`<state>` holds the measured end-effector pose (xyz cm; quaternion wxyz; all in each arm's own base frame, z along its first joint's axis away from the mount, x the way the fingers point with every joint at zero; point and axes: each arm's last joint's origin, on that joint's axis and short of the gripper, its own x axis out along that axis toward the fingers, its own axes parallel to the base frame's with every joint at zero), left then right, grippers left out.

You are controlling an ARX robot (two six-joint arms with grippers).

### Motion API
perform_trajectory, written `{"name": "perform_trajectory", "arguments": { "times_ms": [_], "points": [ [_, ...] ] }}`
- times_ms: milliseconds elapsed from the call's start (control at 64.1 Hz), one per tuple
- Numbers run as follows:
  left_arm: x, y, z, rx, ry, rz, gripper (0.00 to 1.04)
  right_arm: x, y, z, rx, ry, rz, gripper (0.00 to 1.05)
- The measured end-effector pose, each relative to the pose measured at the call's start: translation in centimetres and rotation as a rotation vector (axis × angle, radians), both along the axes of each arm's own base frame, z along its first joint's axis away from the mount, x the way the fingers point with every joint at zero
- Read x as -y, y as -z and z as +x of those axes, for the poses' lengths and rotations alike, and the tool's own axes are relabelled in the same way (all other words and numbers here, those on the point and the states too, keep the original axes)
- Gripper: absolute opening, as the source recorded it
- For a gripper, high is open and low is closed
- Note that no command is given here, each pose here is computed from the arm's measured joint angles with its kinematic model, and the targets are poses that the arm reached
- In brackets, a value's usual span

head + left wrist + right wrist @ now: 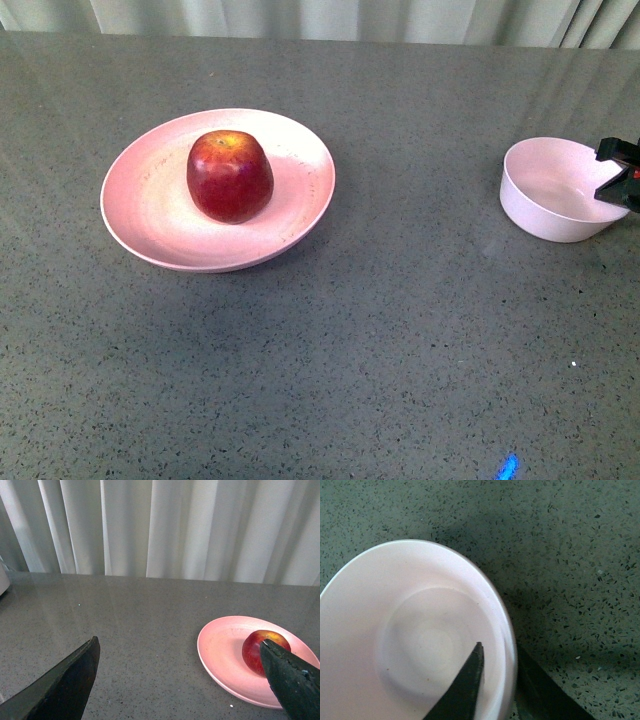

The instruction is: Move apple from plate to bowl

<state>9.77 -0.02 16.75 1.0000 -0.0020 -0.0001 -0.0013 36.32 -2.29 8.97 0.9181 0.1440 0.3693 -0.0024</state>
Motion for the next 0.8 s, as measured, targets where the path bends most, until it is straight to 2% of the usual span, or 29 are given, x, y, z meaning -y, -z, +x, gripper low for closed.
{"name": "perform_trajectory", "arguments": {
  "times_ms": [94, 405, 795],
  "points": [
    [0.0, 0.0, 0.0, 0.000, 0.000, 0.000, 0.96, -0.8, -0.1, 0.1, -0.002, -0.026, 0.010, 0.01],
    [0.0, 0.0, 0.0, 0.000, 0.000, 0.000, 0.96, -6.4, -0.6, 1.5, 0.007, -0.160, 0.039, 0.02],
    [0.0, 0.0, 0.0, 0.000, 0.000, 0.000, 0.96, -9.4, 0.0, 2.7, -0.015, -0.214, 0.044, 0.02]
  ]
}}
